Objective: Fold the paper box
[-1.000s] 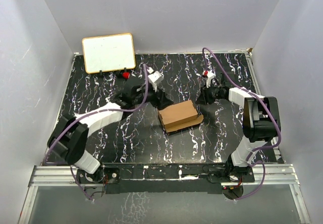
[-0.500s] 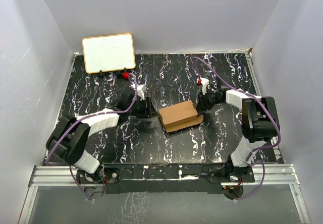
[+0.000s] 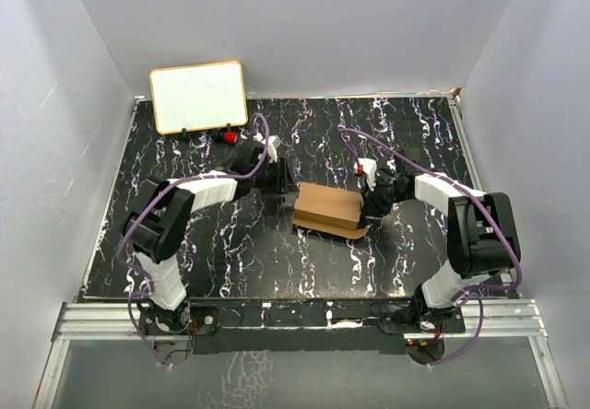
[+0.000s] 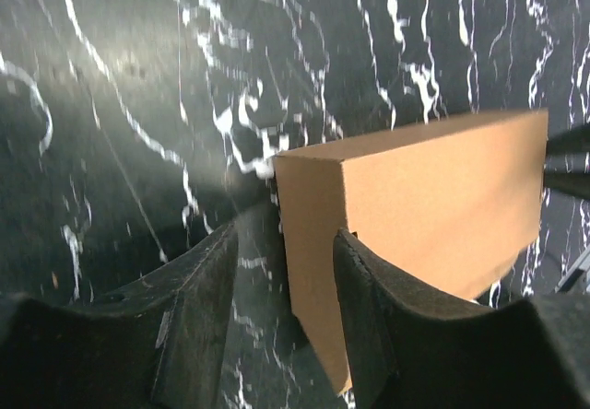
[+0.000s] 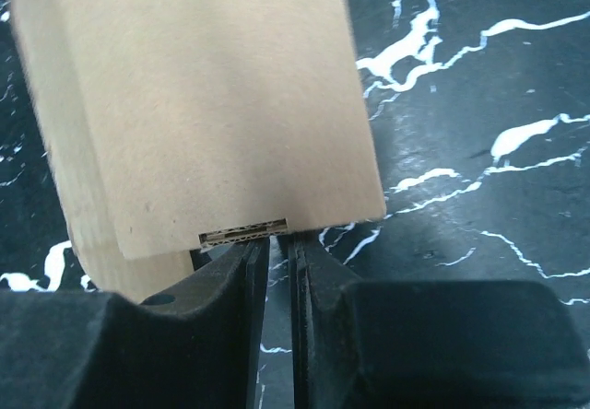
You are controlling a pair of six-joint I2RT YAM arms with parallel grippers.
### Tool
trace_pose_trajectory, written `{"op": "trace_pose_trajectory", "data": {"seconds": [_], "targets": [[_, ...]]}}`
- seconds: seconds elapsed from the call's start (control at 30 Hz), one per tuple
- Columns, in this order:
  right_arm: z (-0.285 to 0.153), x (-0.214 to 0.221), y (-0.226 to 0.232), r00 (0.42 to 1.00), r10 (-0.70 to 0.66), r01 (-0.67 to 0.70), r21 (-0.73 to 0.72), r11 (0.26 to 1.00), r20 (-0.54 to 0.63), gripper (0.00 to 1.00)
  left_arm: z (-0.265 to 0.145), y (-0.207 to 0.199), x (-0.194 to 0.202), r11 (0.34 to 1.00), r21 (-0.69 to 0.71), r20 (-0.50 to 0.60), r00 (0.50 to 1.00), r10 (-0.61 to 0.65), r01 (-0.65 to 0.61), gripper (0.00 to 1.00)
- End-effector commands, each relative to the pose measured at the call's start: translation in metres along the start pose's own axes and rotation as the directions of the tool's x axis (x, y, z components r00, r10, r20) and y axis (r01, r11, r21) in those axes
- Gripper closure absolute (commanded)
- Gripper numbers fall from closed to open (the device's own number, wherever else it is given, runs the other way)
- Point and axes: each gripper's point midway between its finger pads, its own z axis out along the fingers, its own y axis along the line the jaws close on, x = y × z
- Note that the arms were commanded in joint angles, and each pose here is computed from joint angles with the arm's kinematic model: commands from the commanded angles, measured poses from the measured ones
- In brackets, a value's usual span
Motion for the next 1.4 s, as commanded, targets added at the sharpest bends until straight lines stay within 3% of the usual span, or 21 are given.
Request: {"op": "trace_pose_trajectory", "data": {"seconds": [0.0, 0.17, 0.3, 0.37, 0.43, 0.53, 0.6, 0.67, 0.8, 0.97, 1.13, 1.2, 1.3, 1.37], "targets": [[-0.002, -0.037, 0.02, 0.974, -0.173, 0.185, -0.067, 0.981, 0.147, 0.78, 0.016, -0.029, -0.021, 0.989, 0.126, -0.007, 0.997, 0.077, -0.076, 0.55], [-0.006, -0.037, 0.01, 0.979, -0.168, 0.173, -0.039, 0.984, 0.114, 0.75, 0.015, -0.034, -0.043, 0.971, 0.155, 0.04, 0.983, 0.177, -0.181, 0.52], [-0.016, -0.036, 0.009, 0.975, -0.181, 0.188, -0.048, 0.981, 0.13, 0.73, -0.019, -0.031, -0.075, 0.923, 0.116, 0.167, 0.923, 0.346, -0.366, 0.49], [-0.021, -0.034, 0.011, 0.973, -0.191, 0.199, -0.054, 0.978, 0.129, 0.71, -0.043, -0.04, -0.089, 0.865, 0.09, 0.261, 0.85, 0.458, -0.494, 0.41], [-0.025, -0.033, 0.015, 0.967, -0.217, 0.227, -0.068, 0.971, 0.13, 0.7, -0.066, -0.057, -0.096, 0.769, 0.08, 0.377, 0.733, 0.566, -0.634, 0.29], [-0.029, -0.034, 0.025, 0.957, -0.251, 0.267, -0.107, 0.958, 0.149, 0.68, -0.094, -0.084, -0.088, 0.582, 0.077, 0.535, 0.526, 0.661, -0.809, 0.09], [-0.03, -0.035, 0.032, 0.947, -0.273, 0.297, -0.138, 0.945, 0.168, 0.68, -0.104, -0.097, -0.073, 0.431, 0.094, 0.595, 0.398, 0.698, -0.897, 0.06], [-0.031, -0.035, 0.034, 0.941, -0.29, 0.316, -0.15, 0.937, 0.172, 0.67, -0.106, -0.105, -0.051, 0.304, 0.151, 0.609, 0.331, 0.721, -0.941, 0.06], [-0.039, -0.036, 0.023, 0.947, -0.291, 0.308, -0.122, 0.944, 0.139, 0.66, -0.101, -0.105, -0.007, 0.141, 0.206, 0.568, 0.236, 0.788, -0.968, 0.05], [-0.075, -0.048, -0.007, 0.956, -0.211, 0.219, -0.018, 0.976, 0.202, 0.67, -0.094, -0.104, 0.024, 0.061, 0.19, 0.522, 0.153, 0.839, -0.98, 0.05], [-0.089, -0.067, -0.069, 0.971, -0.093, 0.032, 0.262, 0.965, 0.222, 0.71, -0.087, -0.105, 0.044, -0.033, 0.14, 0.479, 0.038, 0.877, -0.99, 0.05], [-0.086, -0.07, -0.087, 0.972, -0.028, -0.054, 0.334, 0.941, 0.234, 0.85, -0.086, -0.106, 0.047, -0.037, 0.129, 0.477, 0.029, 0.878, -0.991, 0.05], [-0.064, -0.068, -0.09, 0.983, 0.012, -0.069, 0.31, 0.948, 0.182, 0.89, -0.087, -0.108, 0.049, -0.009, 0.128, 0.483, 0.054, 0.874, -0.992, 0.06], [-0.049, -0.063, -0.085, 0.988, 0.04, -0.079, 0.264, 0.961, 0.149, 0.89, -0.088, -0.109, 0.05, 0.042, 0.141, 0.482, 0.106, 0.87, -0.989, 0.06]]}}
